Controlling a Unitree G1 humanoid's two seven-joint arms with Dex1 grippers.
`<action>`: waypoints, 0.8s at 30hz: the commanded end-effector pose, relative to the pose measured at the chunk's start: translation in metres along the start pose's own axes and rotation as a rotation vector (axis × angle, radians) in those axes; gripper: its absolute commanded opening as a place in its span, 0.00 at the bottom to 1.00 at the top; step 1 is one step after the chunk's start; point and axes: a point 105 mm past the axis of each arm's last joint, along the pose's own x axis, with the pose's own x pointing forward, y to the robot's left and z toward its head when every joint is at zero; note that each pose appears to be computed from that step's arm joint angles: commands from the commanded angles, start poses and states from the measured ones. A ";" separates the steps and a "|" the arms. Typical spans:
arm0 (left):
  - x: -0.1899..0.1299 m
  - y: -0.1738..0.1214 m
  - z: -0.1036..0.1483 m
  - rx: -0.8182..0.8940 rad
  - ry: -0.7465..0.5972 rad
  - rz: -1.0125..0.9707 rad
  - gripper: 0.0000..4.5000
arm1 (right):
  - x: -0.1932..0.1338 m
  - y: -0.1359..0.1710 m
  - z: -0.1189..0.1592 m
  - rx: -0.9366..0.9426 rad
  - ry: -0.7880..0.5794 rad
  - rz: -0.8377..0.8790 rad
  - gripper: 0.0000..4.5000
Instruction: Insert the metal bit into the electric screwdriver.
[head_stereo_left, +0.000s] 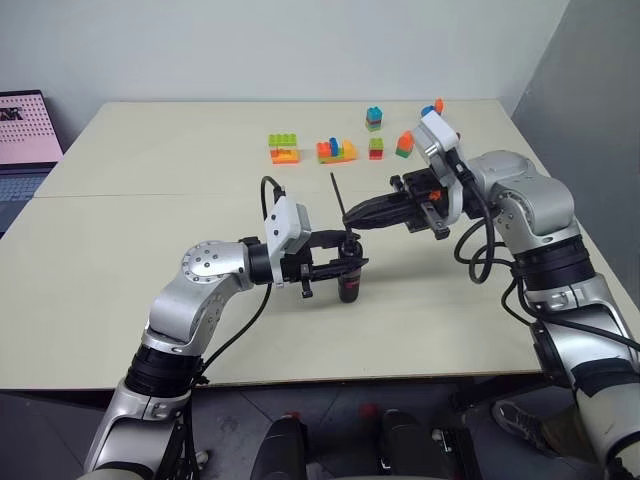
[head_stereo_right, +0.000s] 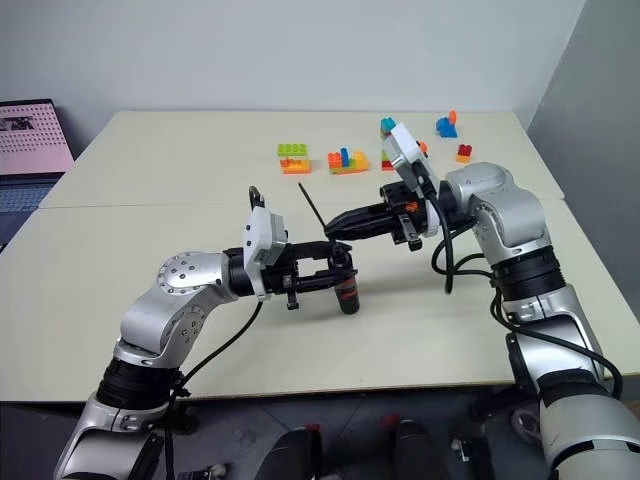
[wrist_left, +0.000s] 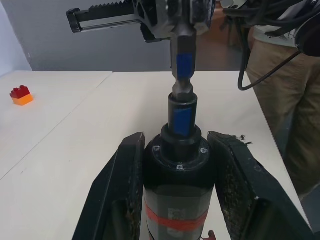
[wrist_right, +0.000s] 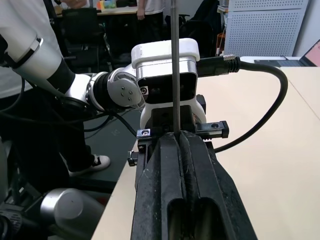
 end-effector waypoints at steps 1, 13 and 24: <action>0.002 -0.007 -0.009 -0.027 0.035 -0.038 0.36 | -0.005 0.004 -0.010 0.015 0.033 0.023 0.00; 0.001 -0.005 -0.009 -0.027 0.035 -0.030 0.36 | -0.006 0.008 -0.007 -0.058 -0.002 0.032 0.00; 0.001 -0.005 -0.008 -0.025 0.033 -0.029 0.36 | -0.004 0.014 -0.009 -0.046 0.038 0.071 0.00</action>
